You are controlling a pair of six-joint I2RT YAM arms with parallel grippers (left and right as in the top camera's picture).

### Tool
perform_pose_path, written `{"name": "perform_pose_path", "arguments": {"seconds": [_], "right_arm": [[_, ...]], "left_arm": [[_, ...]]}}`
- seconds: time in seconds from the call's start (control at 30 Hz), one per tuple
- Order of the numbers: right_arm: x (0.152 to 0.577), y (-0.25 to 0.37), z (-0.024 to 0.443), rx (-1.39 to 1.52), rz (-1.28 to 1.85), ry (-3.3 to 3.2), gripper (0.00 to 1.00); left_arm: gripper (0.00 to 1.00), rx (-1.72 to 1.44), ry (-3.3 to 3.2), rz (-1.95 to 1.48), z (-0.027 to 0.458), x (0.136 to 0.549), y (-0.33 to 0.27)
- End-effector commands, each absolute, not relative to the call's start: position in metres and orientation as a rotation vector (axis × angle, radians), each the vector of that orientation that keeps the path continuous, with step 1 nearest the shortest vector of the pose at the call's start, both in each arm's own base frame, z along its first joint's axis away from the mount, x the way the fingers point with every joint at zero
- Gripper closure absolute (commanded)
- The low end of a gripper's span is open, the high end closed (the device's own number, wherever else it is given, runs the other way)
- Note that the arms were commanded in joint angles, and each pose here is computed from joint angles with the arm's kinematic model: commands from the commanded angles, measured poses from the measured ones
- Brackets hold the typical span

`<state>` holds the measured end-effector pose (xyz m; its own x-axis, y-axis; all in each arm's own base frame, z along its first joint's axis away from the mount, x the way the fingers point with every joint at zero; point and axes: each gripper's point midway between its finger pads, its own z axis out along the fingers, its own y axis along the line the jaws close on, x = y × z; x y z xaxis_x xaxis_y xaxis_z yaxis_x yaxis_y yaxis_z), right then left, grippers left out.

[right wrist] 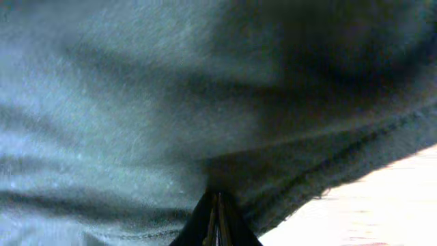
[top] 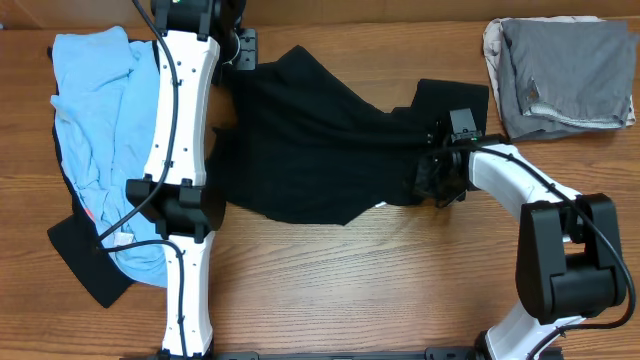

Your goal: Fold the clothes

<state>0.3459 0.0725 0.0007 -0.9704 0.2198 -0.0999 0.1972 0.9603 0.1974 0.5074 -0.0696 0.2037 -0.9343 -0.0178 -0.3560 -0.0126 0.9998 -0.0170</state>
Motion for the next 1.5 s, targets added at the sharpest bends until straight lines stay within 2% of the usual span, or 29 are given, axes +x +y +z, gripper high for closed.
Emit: {"name": "perform_pose_path", "arguments": {"seconds": [0.0, 0.2, 0.47, 0.63, 0.8, 0.93, 0.97, 1.0, 1.13, 1.17, 1.3, 1.37, 1.47], "right_arm": [[0.357, 0.041, 0.001, 0.406, 0.142, 2.950, 0.96], [0.376, 0.006, 0.005, 0.538, 0.163, 2.856, 0.96], [0.414, -0.023, 0.018, 0.578, 0.199, 2.675, 0.96], [0.434, -0.018, 0.030, 0.484, 0.244, 2.606, 0.96], [0.431, 0.005, 0.047, 0.388, 0.388, 2.677, 0.96], [0.420, 0.029, 0.067, 0.299, 0.482, 2.765, 0.86], [0.417, 0.038, 0.074, 0.257, 0.524, 2.781, 0.83], [0.414, 0.048, 0.081, 0.213, 0.570, 2.797, 0.80], [0.393, 0.088, 0.094, 0.070, 0.661, 2.879, 0.64], [0.387, 0.098, 0.092, 0.038, 0.666, 2.902, 0.60], [0.361, 0.136, 0.079, -0.115, 0.641, 2.977, 0.44], [0.345, 0.152, 0.070, -0.186, 0.605, 3.016, 0.41], [0.329, 0.169, 0.055, -0.226, 0.520, 3.057, 0.41]], "left_arm": [[0.96, -0.077, 2.781, 0.002, 0.207, 0.505, -0.055], [0.96, -0.076, 2.901, 0.021, 0.182, 0.488, -0.053], [0.96, -0.117, 3.155, 0.001, 0.100, 0.462, -0.062], [0.96, -0.113, 3.215, -0.043, 0.052, 0.456, -0.070], [0.96, -0.112, 3.192, -0.059, 0.043, 0.462, -0.072], [0.96, -0.116, 3.144, -0.070, 0.052, 0.474, -0.071], [0.89, -0.119, 3.128, -0.075, 0.056, 0.477, -0.071], [0.66, -0.120, 3.109, -0.080, 0.061, 0.482, -0.070], [0.07, -0.127, 2.997, -0.103, 0.095, 0.504, -0.068], [0.00, -0.128, 2.965, -0.110, 0.105, 0.509, -0.067], [0.00, -0.123, 2.817, -0.137, 0.158, 0.528, -0.067], [0.00, -0.120, 2.748, -0.149, 0.185, 0.532, -0.066], [0.00, -0.116, 2.648, -0.164, 0.222, 0.536, -0.065]]}}
